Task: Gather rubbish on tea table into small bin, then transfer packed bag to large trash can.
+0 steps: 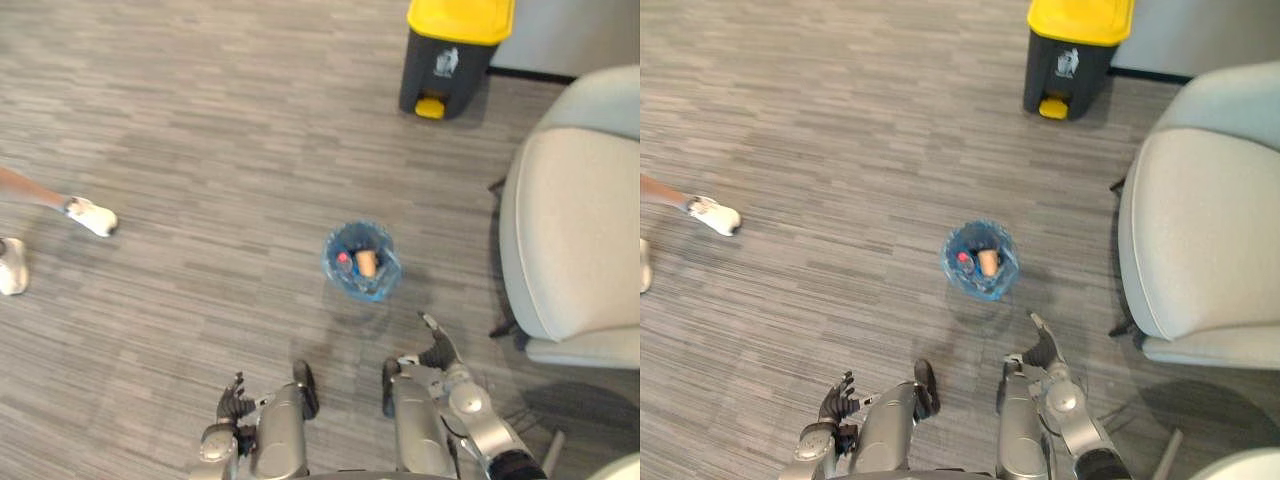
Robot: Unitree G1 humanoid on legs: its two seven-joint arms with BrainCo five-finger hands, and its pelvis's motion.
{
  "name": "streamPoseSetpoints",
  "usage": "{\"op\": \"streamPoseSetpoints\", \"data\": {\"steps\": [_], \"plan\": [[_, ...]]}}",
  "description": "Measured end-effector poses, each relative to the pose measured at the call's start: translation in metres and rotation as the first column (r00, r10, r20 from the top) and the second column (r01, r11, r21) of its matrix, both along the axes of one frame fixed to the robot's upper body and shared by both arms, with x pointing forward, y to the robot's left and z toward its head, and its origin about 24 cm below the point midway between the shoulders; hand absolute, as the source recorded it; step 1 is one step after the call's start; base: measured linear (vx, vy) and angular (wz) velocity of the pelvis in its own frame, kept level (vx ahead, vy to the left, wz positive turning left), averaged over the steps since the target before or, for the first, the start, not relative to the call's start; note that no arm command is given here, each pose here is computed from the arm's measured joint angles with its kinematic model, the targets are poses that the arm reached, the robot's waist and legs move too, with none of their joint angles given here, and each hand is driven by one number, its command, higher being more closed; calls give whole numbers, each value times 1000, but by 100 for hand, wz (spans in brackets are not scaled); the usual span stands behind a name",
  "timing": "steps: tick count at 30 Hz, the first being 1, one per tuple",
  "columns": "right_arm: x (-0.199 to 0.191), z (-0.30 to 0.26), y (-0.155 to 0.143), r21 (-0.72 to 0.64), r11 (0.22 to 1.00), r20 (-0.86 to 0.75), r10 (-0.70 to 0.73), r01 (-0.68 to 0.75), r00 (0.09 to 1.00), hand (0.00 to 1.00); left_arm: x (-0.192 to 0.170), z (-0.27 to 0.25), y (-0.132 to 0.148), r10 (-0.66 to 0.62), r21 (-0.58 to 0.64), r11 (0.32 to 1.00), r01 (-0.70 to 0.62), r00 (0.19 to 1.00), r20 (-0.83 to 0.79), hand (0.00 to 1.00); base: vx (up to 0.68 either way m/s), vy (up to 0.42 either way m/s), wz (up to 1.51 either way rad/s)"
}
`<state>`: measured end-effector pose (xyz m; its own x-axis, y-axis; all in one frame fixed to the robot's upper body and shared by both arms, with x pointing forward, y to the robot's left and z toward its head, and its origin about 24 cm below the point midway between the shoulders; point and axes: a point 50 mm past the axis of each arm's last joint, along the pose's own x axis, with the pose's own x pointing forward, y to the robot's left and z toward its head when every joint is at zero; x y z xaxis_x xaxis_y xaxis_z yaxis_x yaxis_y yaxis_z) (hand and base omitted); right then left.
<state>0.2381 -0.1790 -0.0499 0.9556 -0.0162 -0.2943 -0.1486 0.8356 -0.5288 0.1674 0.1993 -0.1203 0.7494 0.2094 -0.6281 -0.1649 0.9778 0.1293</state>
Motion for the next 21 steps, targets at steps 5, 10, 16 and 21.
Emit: {"op": "streamPoseSetpoints", "data": {"steps": [5, 10, 16, 21], "plan": [[38, 25, 16, -160, 984, 118, 102, -82, 988, 0, 26, 12, -8, -33, 13, 999, 32, 996, 78, 0, -51, 110, -6], [87, 81, 22, -390, 919, 321, 190, -53, 928, 0, 63, 35, -14, -23, 11, 1000, 21, 979, 203, 0, -114, 21, -1], [131, 169, 29, -545, 832, 550, 267, 98, 791, 0, 110, 81, -40, 46, -100, 995, -5, 906, 421, 0, -119, -28, 2], [148, 215, 17, -606, 769, 609, 286, 202, 739, 0, 135, 120, -57, 141, -233, 972, -8, 817, 560, 0, -102, -68, 18]]}}
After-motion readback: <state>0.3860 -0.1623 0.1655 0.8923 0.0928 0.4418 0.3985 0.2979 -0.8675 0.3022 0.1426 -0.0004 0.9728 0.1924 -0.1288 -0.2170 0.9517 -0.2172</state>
